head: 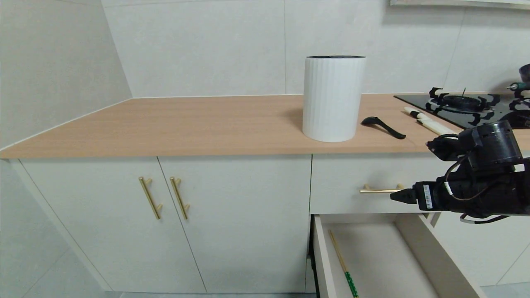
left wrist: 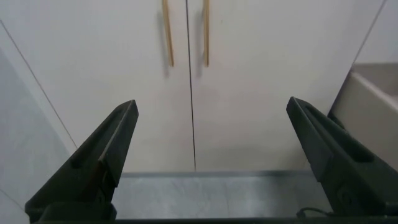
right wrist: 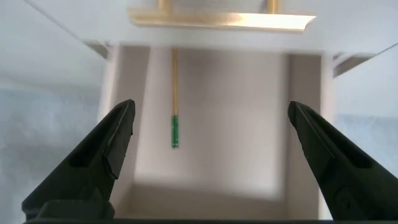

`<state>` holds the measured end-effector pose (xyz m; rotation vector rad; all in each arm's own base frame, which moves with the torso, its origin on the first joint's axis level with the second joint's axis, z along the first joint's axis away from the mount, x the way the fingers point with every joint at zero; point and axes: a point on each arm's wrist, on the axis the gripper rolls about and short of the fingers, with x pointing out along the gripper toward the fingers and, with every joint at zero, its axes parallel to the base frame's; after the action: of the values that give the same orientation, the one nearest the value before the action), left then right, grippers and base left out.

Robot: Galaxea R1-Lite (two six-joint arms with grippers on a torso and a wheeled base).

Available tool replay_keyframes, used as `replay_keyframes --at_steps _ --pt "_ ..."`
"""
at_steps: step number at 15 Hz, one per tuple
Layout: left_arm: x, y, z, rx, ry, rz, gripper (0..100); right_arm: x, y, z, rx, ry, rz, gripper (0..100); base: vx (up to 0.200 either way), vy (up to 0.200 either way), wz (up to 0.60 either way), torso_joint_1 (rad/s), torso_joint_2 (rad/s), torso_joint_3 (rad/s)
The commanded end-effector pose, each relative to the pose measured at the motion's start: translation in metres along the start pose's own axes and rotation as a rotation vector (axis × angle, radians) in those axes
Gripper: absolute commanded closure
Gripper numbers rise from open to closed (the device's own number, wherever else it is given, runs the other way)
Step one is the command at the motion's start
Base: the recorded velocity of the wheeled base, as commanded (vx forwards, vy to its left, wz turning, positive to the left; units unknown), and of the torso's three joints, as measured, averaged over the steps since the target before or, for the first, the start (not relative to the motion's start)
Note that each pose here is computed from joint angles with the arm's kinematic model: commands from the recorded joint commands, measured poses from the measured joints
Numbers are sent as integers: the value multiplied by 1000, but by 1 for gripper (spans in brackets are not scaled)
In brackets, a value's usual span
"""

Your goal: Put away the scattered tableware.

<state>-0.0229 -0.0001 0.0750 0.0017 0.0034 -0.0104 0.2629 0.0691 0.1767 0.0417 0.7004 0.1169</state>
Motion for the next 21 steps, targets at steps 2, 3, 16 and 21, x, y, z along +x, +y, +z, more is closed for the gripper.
replay_keyframes --at_steps 2,3,16,21 --pt "0 0 0 0 1 0 0 0 0 0 0 0 1 0 0 0 0 158 -503 -286" --pt "0 0 0 0 1 1 0 -1 0 0 0 -1 1 0 0 0 0 178 -476 -300" --pt "0 0 0 0 1 0 0 7 0 -5 -17 29 -1 0 0 0 0 205 -478 -278" --pt "0 0 0 0 1 0 0 78 -17 14 -126 -78 -39 0 0 0 0 43 -96 -56"
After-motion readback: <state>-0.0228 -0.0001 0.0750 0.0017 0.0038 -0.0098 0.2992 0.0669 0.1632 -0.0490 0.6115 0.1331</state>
